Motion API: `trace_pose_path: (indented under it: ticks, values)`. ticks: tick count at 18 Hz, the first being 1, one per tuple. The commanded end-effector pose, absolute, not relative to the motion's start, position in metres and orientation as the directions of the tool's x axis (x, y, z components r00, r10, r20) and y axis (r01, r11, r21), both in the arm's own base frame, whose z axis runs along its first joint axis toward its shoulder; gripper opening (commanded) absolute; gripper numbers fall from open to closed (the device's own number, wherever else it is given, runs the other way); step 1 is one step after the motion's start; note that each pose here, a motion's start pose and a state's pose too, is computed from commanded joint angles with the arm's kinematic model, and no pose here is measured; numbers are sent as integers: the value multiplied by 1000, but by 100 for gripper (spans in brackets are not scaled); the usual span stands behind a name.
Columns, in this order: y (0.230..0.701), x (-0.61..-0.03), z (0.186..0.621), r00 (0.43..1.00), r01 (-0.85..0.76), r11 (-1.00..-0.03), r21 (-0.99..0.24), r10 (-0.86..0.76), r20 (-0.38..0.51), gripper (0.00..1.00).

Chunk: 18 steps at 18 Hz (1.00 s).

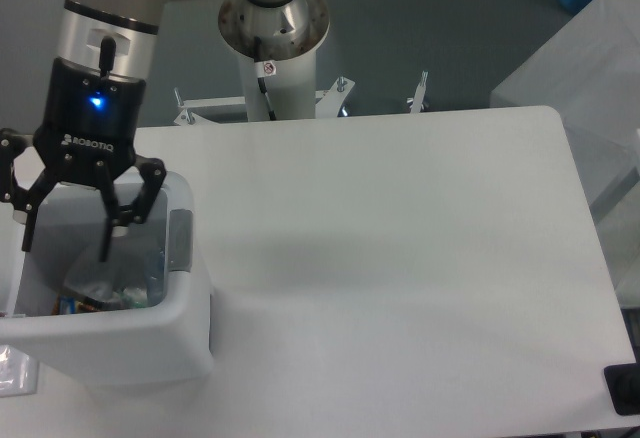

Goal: Place the trash in the trash can

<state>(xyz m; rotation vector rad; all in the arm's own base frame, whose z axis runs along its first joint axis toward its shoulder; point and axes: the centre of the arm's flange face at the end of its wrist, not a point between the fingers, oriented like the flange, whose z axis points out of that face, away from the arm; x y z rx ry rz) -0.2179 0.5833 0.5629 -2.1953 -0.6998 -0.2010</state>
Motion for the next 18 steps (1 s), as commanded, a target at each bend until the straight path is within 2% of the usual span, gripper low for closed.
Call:
trace_pose_path:
  ticks: [3, 6, 7, 10, 13, 16, 18]
  values:
    - [558, -268, 562, 859, 489, -529, -693, 430, 277, 100]
    - [534, -314, 536, 920, 315, -644, -697, 388, 58, 100]
    - [529, -319, 530, 930, 274, -672, -688, 367, 13, 100]
    - [512, -342, 521, 917, 235, -722, -651, 387, -97, 100]
    - [495, -353, 510, 910, 161, -813, -559, 342, -236, 100]
    - [476, -353, 496, 907, 109, -868, -484, 286, -308, 100]
    - [471, -353, 495, 909, 98, -876, -472, 272, -316, 100]
